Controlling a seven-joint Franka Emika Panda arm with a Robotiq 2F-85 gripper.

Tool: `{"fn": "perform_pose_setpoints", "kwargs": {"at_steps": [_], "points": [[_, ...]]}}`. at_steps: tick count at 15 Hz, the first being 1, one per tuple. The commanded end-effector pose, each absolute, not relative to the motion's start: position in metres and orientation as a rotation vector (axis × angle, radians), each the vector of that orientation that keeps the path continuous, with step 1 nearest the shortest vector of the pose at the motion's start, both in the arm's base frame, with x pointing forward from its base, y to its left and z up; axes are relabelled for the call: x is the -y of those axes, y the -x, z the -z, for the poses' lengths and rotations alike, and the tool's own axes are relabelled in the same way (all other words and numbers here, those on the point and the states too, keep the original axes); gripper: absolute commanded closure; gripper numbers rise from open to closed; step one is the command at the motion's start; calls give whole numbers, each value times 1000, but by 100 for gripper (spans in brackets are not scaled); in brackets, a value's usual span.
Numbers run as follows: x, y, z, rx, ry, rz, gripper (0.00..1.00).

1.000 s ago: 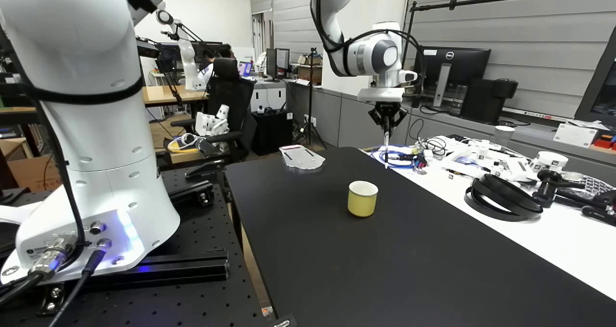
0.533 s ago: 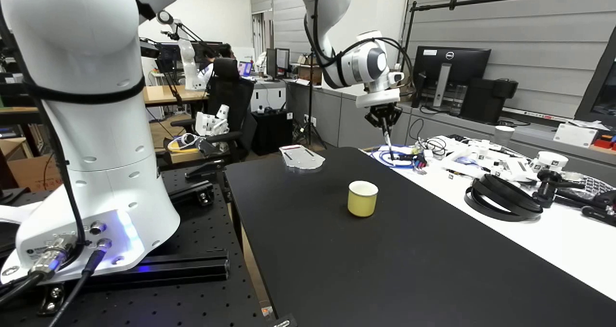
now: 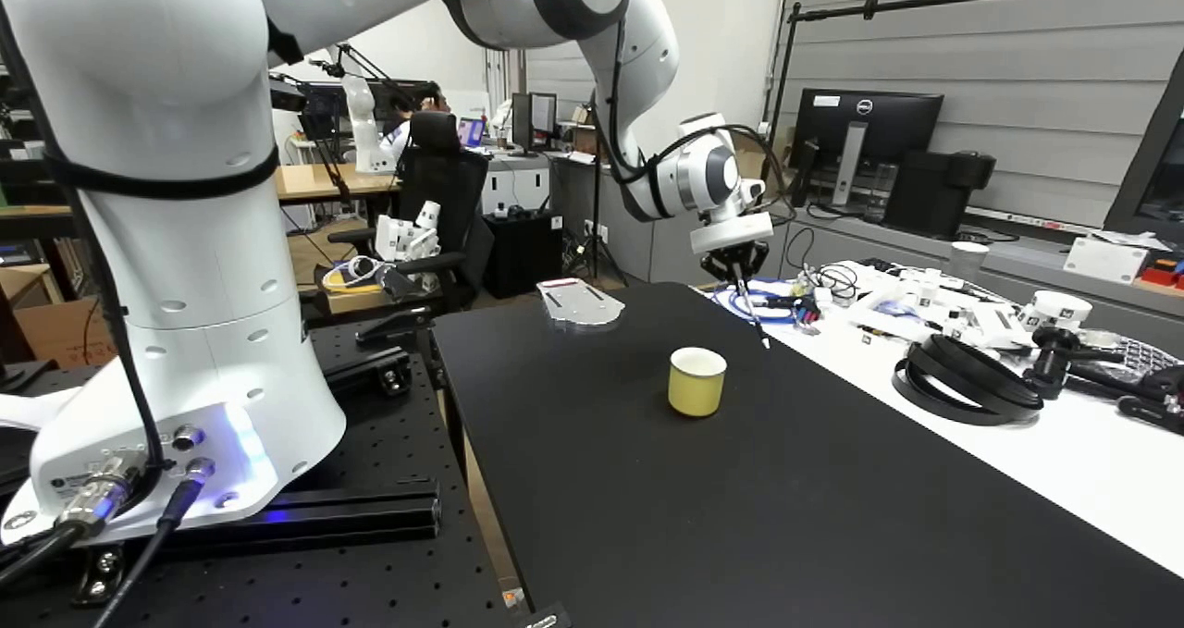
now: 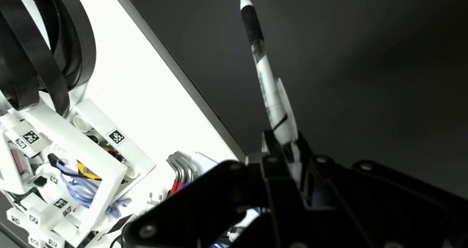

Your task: Remove the pen out of the cup and put it on the table

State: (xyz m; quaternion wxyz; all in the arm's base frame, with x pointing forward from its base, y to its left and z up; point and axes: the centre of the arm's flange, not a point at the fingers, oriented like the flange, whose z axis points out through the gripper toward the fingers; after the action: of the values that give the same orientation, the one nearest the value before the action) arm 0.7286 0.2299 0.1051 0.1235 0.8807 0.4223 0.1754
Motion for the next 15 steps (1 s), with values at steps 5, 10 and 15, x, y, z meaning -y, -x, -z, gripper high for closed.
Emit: {"fn": "perform_pose_setpoints", "kwargs": {"at_steps": [5, 10, 15], "points": [[-233, -757, -52, -1308, -2422, -501, 97], [-234, -759, -30, -1323, -2406, -478, 97], [-235, -761, -17, -1325, -2404, -458, 97]]}}
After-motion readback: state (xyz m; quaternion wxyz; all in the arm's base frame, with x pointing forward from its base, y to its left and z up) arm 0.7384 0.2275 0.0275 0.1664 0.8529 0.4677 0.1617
